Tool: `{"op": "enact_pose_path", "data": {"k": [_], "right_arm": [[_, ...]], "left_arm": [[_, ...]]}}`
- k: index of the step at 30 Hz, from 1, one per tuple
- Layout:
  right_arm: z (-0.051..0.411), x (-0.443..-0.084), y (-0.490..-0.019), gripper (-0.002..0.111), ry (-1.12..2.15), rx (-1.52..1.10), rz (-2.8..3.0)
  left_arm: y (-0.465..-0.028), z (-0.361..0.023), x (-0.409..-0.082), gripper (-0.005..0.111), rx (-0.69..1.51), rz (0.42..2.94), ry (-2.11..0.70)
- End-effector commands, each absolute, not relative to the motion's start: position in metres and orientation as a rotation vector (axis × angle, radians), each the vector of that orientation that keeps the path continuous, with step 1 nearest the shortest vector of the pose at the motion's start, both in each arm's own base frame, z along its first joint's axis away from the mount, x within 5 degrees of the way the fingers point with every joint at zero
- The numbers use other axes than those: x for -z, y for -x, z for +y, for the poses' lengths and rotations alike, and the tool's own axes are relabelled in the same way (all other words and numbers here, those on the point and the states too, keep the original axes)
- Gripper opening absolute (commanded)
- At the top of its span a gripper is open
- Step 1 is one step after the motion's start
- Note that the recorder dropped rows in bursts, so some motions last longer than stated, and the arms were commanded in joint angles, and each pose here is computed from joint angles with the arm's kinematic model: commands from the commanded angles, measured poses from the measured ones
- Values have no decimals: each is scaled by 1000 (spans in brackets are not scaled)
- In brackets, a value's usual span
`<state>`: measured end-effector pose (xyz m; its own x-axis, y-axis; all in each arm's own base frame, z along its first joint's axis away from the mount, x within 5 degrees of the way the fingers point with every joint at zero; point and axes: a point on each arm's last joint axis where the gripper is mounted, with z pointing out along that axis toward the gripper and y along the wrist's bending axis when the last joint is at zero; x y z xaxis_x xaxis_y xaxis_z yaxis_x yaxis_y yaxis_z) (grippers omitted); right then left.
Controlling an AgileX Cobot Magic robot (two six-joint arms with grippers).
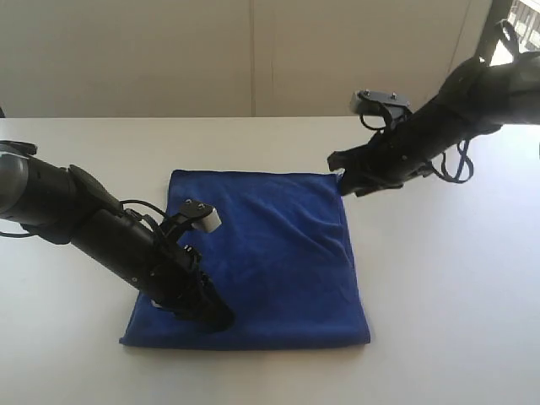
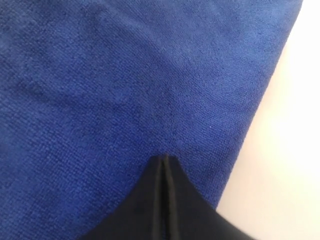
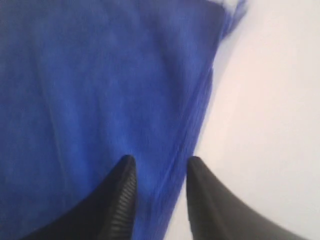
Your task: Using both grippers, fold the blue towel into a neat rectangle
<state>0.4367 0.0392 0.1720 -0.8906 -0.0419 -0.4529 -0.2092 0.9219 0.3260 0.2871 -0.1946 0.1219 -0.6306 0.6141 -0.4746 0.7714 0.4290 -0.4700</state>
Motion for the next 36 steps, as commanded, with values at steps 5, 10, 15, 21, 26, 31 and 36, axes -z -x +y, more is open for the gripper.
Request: {"op": "enact_pose_path", "data": {"k": [5,10,15,21,26,31,36], "right_arm": [[51,-140,-480,7,233,-697,2618],[48,-127,-482,7,247,-640,2635],[46,-113,-483,7,247,-615,2660],[38,-111,-488,7,247,-465,2642],[36,-111,-489,7,239,-445,2633],[40,-135,-487,7,289,-492,2585],[40,-181,-481,7,379,-441,2510]], "left_arm": [[-284,-193,-113,0,964,2472,-1268],[-284,-193,-113,0,964,2472,-1268],[-284,-193,-113,0,964,2472,-1268],[-283,-193,-113,0,969,2472,-1270],[-283,-193,-111,0,971,2479,-1270],[-282,-193,-111,0,985,2479,-1277],[-284,-195,-134,0,985,2402,-1292]]}}
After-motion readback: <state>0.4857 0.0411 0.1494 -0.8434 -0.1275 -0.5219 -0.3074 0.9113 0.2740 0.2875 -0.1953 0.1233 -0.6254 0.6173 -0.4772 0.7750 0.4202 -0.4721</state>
